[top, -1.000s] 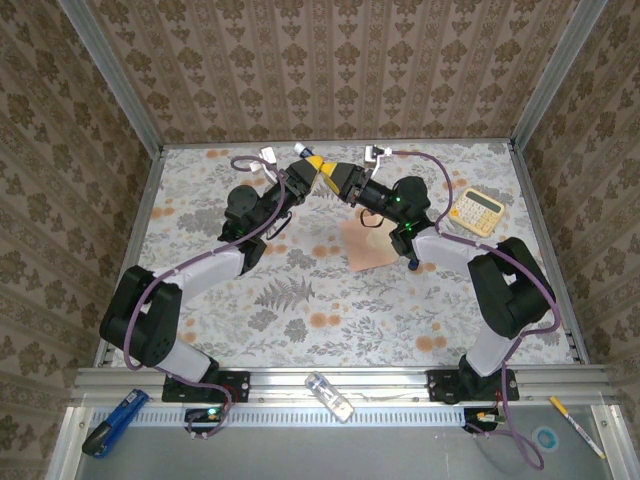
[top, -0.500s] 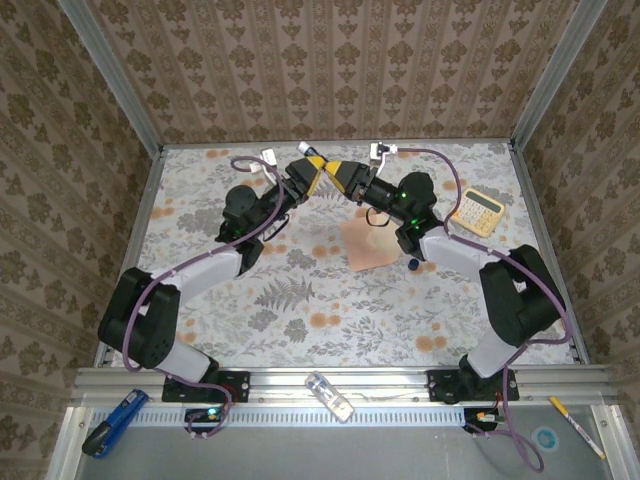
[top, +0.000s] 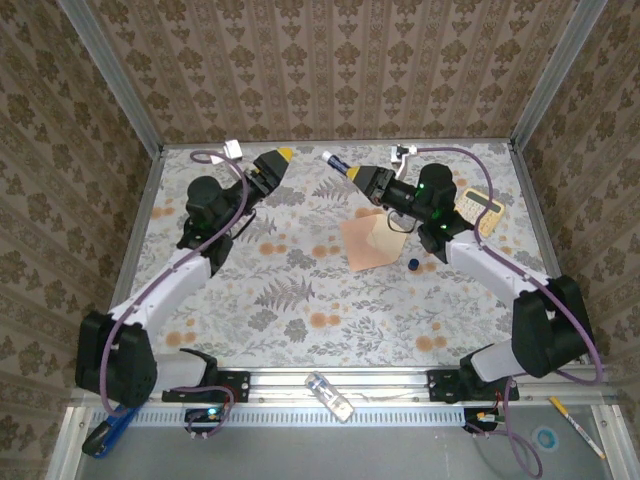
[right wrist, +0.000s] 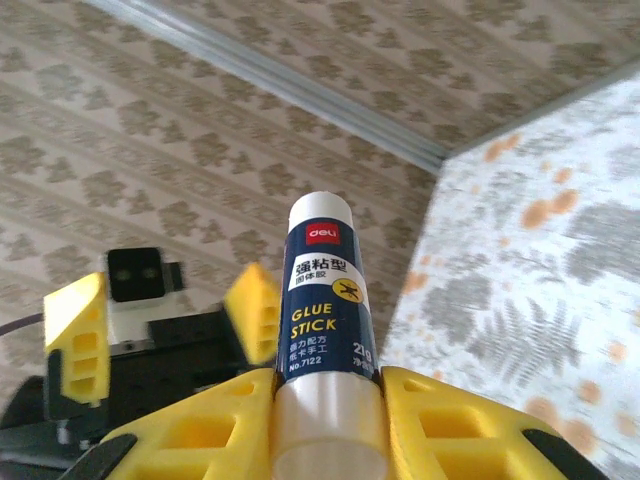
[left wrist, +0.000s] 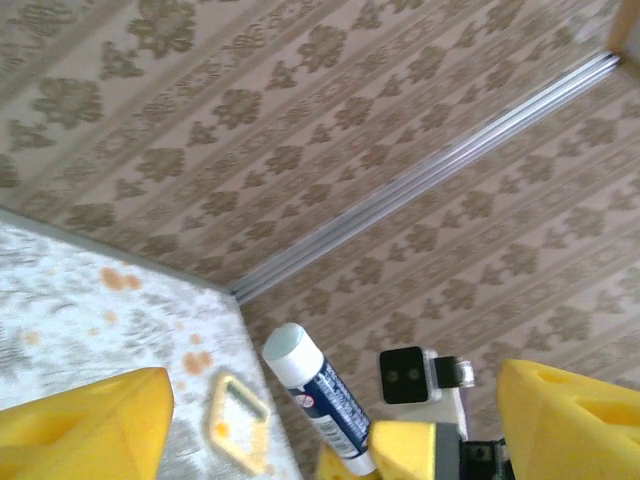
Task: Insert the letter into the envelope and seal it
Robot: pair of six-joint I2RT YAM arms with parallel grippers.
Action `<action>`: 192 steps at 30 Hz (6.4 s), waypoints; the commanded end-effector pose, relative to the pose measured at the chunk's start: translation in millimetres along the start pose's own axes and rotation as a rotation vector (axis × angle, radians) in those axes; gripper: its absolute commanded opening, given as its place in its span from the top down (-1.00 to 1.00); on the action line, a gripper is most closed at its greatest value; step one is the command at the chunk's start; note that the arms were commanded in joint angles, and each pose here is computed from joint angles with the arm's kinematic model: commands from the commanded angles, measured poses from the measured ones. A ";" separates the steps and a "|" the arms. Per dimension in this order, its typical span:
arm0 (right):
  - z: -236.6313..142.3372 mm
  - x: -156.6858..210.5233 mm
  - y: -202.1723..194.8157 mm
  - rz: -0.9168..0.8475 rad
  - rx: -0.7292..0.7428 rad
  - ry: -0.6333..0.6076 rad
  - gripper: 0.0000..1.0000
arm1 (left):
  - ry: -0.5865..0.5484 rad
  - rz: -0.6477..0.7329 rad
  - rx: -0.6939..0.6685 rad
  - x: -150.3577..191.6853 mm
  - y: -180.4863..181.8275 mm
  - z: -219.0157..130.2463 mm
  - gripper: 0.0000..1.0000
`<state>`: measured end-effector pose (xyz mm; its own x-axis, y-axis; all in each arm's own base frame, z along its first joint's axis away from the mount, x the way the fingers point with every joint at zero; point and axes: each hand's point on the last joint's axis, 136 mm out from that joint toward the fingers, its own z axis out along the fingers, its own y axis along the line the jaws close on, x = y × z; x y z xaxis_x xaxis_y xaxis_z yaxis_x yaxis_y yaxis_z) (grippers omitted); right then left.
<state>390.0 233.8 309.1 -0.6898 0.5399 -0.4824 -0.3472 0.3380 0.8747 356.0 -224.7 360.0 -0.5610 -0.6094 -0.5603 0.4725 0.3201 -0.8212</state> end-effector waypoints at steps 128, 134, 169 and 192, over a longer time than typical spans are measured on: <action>-43.8 91.5 -202.3 -0.183 1.052 0.855 0.65 | 0.904 0.302 -0.717 244.3 277.5 86.9 1.00; -51.5 100.6 -191.1 -0.169 1.027 0.884 0.67 | 0.899 0.297 -0.733 244.0 280.0 85.8 1.00; -46.5 98.8 -218.1 -0.169 1.126 0.929 0.72 | 0.910 0.287 -0.697 250.8 275.5 89.4 1.00; -46.2 93.2 -206.5 -0.229 1.163 0.949 0.74 | 0.899 0.252 -0.741 251.3 280.3 84.6 1.00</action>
<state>389.7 187.1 89.2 -0.9927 -0.1053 -0.0596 -0.1108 0.9890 0.0984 418.1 -358.4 27.1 -0.8907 0.1633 -0.4242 0.3430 0.8539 -0.3914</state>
